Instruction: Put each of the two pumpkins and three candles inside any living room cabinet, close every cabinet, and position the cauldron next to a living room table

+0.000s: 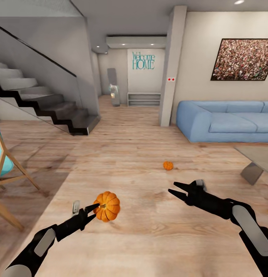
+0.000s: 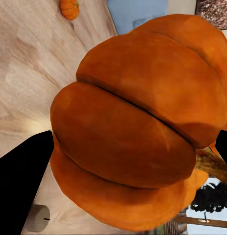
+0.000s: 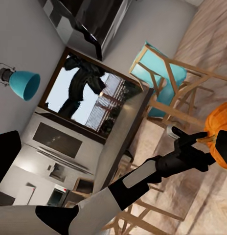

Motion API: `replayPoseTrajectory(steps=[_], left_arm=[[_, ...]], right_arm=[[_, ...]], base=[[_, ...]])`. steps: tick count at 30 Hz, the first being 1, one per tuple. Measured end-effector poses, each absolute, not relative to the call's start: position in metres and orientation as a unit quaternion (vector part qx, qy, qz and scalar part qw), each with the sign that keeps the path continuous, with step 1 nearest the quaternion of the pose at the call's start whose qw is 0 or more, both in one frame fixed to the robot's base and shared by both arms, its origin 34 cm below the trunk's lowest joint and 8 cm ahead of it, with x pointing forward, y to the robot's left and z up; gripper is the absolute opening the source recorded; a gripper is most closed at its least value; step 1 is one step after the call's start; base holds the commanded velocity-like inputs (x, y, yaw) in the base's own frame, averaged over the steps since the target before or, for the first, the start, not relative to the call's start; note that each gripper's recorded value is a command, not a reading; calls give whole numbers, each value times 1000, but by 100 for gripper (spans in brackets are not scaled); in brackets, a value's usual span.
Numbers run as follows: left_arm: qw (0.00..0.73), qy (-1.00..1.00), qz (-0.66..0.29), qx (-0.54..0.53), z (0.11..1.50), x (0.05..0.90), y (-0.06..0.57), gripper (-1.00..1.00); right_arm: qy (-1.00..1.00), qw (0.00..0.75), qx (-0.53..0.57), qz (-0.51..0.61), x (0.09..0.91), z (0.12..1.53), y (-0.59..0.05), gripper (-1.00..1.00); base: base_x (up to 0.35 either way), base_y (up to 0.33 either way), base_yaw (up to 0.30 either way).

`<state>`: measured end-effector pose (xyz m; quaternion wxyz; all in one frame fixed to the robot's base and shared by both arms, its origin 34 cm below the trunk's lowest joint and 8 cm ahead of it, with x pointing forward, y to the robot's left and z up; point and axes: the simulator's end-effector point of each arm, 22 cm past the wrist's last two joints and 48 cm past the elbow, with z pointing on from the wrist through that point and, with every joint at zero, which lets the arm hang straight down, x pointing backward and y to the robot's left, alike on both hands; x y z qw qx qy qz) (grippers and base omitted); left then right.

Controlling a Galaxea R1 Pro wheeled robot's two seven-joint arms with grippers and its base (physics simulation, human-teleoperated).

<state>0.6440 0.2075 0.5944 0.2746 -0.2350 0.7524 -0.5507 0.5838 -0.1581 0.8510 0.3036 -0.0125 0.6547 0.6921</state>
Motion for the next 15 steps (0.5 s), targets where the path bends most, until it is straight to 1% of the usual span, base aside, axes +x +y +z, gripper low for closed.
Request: replayPoseTrajectory(steps=[9,11,15], left_arm=[[275,752,-551,-235,594,644,208,-100],[275,753,-550,-235,594,644,208,-100],[275,753,-550,-235,594,644,208,-100]], right_arm=[[655,303,-10,693,585,849,-159,100],[655,302,-9,693,585,849,-159,100],[655,302,-8,693,585,848,-159,100]], base=[[298,122,8],[299,122,-95],[299,124,-200]])
